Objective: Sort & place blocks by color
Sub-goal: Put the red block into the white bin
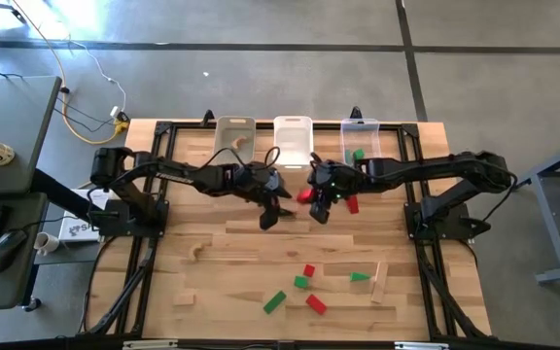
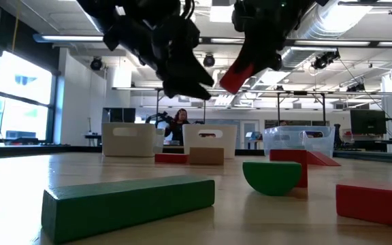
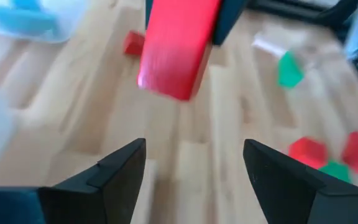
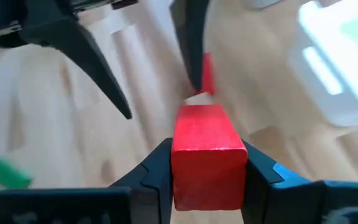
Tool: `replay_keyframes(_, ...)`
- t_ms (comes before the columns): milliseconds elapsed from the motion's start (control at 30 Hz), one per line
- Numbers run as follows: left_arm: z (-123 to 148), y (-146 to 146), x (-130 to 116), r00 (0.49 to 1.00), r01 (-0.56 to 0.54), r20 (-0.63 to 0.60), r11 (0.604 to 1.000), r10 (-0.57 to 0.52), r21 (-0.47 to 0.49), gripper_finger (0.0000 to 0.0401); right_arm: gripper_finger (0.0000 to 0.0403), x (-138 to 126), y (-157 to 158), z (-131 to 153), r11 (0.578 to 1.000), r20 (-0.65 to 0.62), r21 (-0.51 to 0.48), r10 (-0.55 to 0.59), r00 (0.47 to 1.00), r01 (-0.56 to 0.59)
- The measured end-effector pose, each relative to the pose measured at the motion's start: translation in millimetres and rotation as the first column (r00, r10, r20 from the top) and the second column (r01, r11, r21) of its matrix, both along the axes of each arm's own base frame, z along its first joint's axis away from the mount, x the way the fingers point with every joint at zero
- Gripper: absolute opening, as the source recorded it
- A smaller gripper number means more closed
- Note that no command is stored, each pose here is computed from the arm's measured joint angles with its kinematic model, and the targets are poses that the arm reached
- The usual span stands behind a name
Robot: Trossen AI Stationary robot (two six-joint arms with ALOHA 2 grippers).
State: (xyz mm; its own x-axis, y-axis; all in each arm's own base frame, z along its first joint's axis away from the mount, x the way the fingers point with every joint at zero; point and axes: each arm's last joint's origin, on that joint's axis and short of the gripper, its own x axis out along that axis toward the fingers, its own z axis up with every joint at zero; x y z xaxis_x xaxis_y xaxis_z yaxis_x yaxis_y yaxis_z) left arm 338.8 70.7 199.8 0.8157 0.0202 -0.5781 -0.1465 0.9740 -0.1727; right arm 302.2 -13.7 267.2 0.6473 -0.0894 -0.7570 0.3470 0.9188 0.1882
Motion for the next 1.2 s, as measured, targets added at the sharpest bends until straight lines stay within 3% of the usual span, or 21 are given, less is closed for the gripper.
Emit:
replay_keyframes(200,10.4,3.7,-18.5,0.992,-0.045,-0.115,0.99,0.061,0.135,0.0248,0.0103,-0.5,-19.4,1.5,0.985,0.018,-0.101,-0.138,0.99,0.139)
replay_keyframes(367,28.8,4.7,-35.1,0.977,-0.108,-0.148,0.953,0.155,0.284,0.0243,0.0103,-0.3,-39.2,5.3,0.953,0.071,-0.165,-0.245,0.967,0.254)
replay_keyframes(633,57.2,6.1,-59.5,0.95,-0.226,-0.117,0.897,0.289,0.38,0.0243,0.0103,2.3,-69.6,16.9,0.886,0.217,-0.246,-0.345,0.913,0.393)
replay_keyframes(900,71.4,10.6,-81.1,0.893,-0.334,-0.121,0.817,0.434,0.47,0.0243,0.0103,12.1,-100.4,23.9,0.822,0.378,-0.302,-0.361,0.853,0.482)
replay_keyframes(1033,70.8,13.4,-88.4,0.86,-0.364,-0.152,0.795,0.487,0.485,0.0243,0.0103,20.0,-113.6,11.4,0.818,0.376,-0.3,-0.371,0.849,0.49)
replay_keyframes(1200,66.0,14.7,-95.4,0.822,-0.4,-0.206,0.797,0.531,0.453,0.0243,0.0103,29.8,-126.9,-11.9,0.862,0.332,-0.251,-0.35,0.876,0.44)
